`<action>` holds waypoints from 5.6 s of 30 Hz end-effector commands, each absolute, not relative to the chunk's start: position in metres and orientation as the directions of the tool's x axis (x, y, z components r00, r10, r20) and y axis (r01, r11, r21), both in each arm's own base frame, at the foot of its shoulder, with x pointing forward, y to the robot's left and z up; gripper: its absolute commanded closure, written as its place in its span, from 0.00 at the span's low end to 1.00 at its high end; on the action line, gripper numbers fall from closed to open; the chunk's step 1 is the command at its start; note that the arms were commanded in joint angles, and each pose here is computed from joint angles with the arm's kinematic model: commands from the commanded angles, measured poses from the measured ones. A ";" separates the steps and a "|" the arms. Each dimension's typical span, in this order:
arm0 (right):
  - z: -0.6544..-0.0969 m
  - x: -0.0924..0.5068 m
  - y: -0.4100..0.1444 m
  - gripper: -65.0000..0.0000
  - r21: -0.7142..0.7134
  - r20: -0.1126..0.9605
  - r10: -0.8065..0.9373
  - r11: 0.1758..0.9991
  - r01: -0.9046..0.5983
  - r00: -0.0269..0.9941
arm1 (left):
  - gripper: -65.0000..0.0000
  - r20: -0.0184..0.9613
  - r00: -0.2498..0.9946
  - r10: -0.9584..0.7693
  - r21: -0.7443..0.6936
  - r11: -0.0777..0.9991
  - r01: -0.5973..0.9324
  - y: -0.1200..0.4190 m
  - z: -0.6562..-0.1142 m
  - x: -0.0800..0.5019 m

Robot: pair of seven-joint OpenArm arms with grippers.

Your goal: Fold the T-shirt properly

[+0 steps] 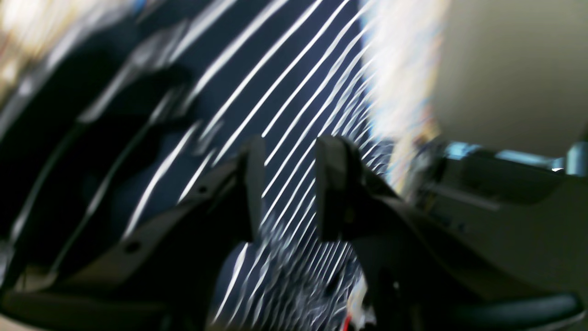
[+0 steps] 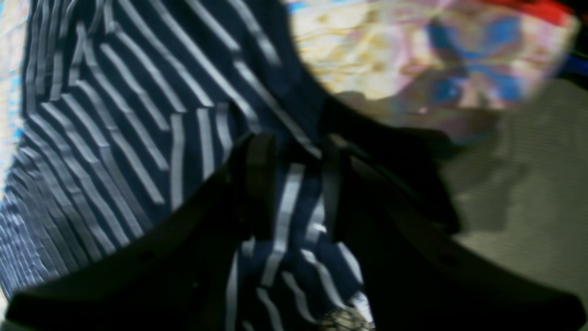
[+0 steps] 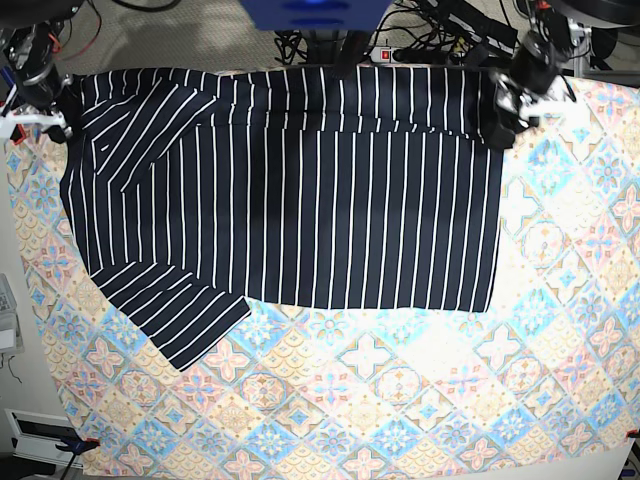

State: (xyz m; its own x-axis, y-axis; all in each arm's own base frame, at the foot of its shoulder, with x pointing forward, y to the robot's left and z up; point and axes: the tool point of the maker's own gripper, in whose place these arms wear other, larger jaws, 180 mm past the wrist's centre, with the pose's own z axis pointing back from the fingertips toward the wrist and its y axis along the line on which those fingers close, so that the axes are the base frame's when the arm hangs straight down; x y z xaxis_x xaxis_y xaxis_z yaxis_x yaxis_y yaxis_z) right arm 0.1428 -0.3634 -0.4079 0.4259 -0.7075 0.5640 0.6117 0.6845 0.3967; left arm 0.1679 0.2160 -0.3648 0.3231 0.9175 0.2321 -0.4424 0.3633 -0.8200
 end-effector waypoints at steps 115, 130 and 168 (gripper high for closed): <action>-0.343 0.410 -0.302 0.46 0.009 0.760 -0.098 0.990 0.140 0.642 | 1.00 0.528 0.536 0.658 -0.558 0.745 -0.365 0.235 -0.422 0.362; -0.389 0.437 -0.336 0.46 -0.146 0.722 0.058 0.987 0.070 0.690 | 1.00 0.497 0.513 0.700 -0.629 0.698 -0.343 0.225 -0.412 0.348; -0.479 0.377 -0.269 0.80 -0.129 0.557 0.494 0.845 -0.518 0.668 | 1.00 0.488 0.499 0.716 -0.620 0.687 -0.379 0.236 -0.419 0.331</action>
State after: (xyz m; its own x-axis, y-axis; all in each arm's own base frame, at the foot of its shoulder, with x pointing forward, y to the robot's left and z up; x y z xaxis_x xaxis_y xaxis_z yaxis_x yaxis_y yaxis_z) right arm 0.3784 -0.2763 -0.4799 0.6688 0.4871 0.5616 -0.4919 0.8564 -0.1571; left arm 0.3192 0.2315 -0.4345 0.5212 0.7241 0.4517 -0.4135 0.6772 -0.6086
